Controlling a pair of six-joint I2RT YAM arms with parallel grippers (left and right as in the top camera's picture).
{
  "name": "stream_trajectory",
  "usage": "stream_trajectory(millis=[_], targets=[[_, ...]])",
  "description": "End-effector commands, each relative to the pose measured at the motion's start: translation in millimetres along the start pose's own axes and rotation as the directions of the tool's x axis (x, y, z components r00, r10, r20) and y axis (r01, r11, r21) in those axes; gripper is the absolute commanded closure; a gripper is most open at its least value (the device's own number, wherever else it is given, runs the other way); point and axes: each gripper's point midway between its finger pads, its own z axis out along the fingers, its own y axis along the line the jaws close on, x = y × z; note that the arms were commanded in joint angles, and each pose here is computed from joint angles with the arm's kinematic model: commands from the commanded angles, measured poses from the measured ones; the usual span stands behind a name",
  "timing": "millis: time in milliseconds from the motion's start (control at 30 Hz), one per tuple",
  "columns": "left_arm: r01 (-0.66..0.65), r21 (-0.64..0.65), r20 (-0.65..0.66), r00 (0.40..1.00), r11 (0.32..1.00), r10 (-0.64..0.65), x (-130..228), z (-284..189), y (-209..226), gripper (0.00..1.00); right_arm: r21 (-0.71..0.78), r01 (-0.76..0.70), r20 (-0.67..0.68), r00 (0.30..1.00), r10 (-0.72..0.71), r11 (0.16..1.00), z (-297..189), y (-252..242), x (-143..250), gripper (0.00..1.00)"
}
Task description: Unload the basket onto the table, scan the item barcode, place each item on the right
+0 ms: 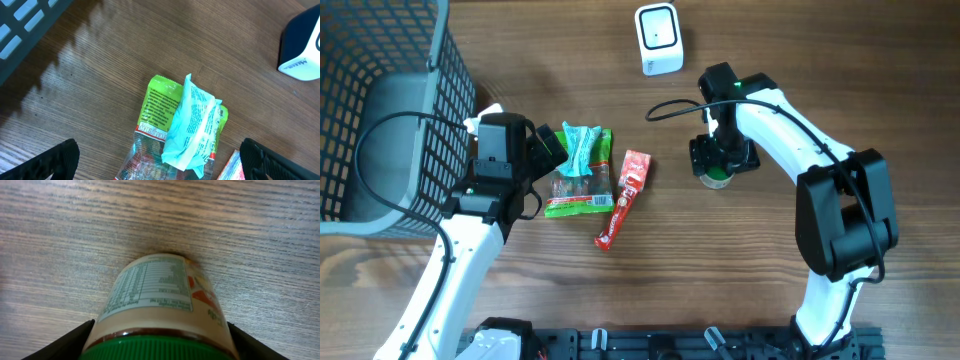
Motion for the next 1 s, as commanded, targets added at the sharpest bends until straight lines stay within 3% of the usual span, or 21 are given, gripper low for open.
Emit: stream_trajectory(millis=[0, 233, 433, 467, 500, 533, 667, 767, 900, 967], targets=[[-0.006, -0.003, 0.018, 1.000, 1.000, 0.006, -6, -2, 0, 0.00, 0.017, -0.028, 0.003, 1.000, 0.028, 0.999, 5, -2, -1, 0.21], [-0.005, -0.003, 0.018, 1.000, 1.000, 0.006, -6, -2, 0, 0.00, 0.018, -0.036, 0.003, 0.999, 0.036, 0.999, 19, -4, 3, 0.28], [-0.005, -0.003, 0.018, 1.000, 1.000, 0.006, -6, -2, 0, 0.00, 0.012, -0.033, 0.023, 0.999, 0.033, 0.999, 19, -3, -2, 0.27], [-0.006, -0.003, 0.018, 1.000, 1.000, 0.006, -6, -2, 0, 0.00, 0.011, -0.034, 0.025, 0.999, 0.033, 0.999, 19, -3, -2, 0.21], [-0.006, -0.003, 0.018, 1.000, 1.000, 0.006, -6, -2, 0, 0.00, 0.010, -0.034, 0.024, 0.999, 0.034, 0.999, 19, -3, -2, 0.07], [-0.006, -0.003, 0.018, 1.000, 1.000, 0.006, -6, -2, 0, 0.00, 0.010, -0.034, 0.024, 0.999, 0.033, 0.999, 19, -3, -2, 0.00], [-0.005, -0.003, 0.018, 1.000, 1.000, 0.006, -6, -2, 0, 0.00, -0.003, -0.030, 0.020, 0.999, 0.030, 1.000, 19, 0, -1, 0.00], [-0.006, -0.003, 0.018, 1.000, 1.000, 0.006, -6, -2, 0, 0.00, -0.003, -0.030, 0.021, 0.999, 0.030, 1.000, 19, 0, -2, 0.18], [-0.006, -0.003, 0.018, 1.000, 1.000, 0.006, -6, -2, 0, 0.00, -0.003, -0.030, 0.020, 0.999, 0.030, 1.000, 19, 0, -2, 0.26], [-0.006, -0.003, 0.018, 1.000, 1.000, 0.006, -6, -2, 0, 0.00, -0.004, -0.031, 0.025, 0.999, 0.031, 1.000, 19, 0, -3, 0.45]])
